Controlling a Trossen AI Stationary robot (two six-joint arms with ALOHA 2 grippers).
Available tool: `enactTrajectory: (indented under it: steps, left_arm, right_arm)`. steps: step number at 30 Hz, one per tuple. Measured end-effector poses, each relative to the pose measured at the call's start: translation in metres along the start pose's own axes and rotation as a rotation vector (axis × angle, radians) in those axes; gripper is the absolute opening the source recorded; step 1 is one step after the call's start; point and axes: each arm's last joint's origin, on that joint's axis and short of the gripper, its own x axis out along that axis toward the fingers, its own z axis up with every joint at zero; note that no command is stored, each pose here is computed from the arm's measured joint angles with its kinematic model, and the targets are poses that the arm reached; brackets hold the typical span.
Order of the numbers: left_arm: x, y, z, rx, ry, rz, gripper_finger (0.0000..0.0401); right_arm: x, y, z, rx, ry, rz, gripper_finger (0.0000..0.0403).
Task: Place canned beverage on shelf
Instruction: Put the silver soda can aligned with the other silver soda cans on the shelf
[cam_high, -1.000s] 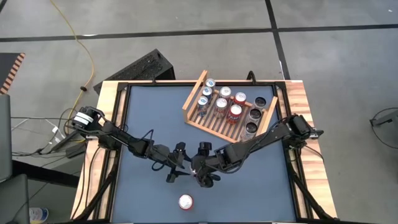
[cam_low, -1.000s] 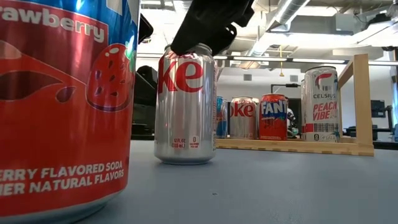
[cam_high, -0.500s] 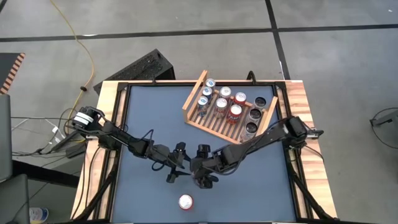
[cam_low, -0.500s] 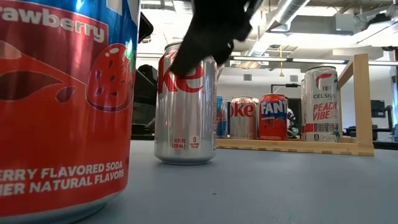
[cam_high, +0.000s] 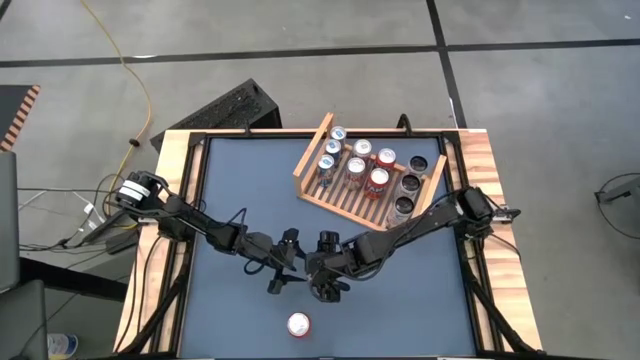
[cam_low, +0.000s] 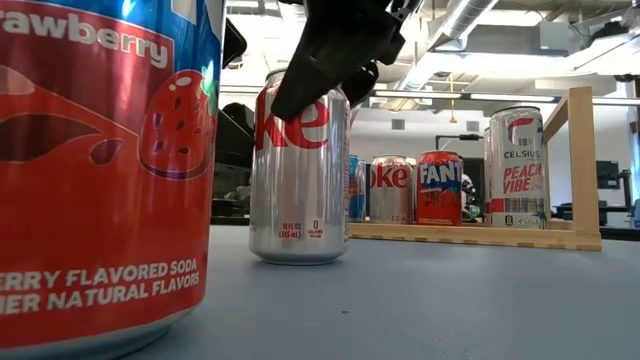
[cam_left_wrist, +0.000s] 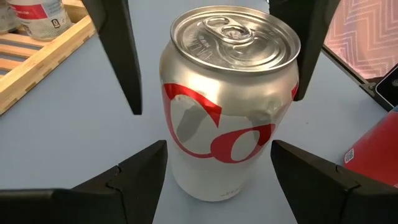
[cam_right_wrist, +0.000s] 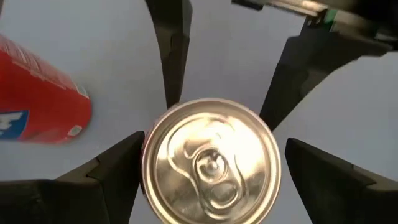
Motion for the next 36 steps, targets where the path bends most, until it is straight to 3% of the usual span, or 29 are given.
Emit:
enactTrajectory:
  steps: [7, 17, 26, 36]
  left_arm:
    - [0.000, 0.000, 0.000, 0.006, -0.001, 0.005, 0.0275]
    - [0.000, 0.000, 0.000, 0.005, -0.001, 0.016, 0.0275]
    - [-0.004, -0.001, 0.005, -0.029, 0.002, -0.031, 0.0275]
    - [-0.044, -0.003, 0.039, 0.033, -0.026, -0.029, 0.0275]
  right_arm:
    - [0.000, 0.000, 0.000, 0.000, 0.000, 0.000, 0.0341]
    - [0.000, -0.002, 0.001, -0.002, -0.001, -0.002, 0.0237]
    - [-0.011, -0.015, -0.001, -0.040, 0.058, -0.032, 0.0236]
    - [-0.064, -0.072, -0.005, 0.000, 0.066, -0.122, 0.0236]
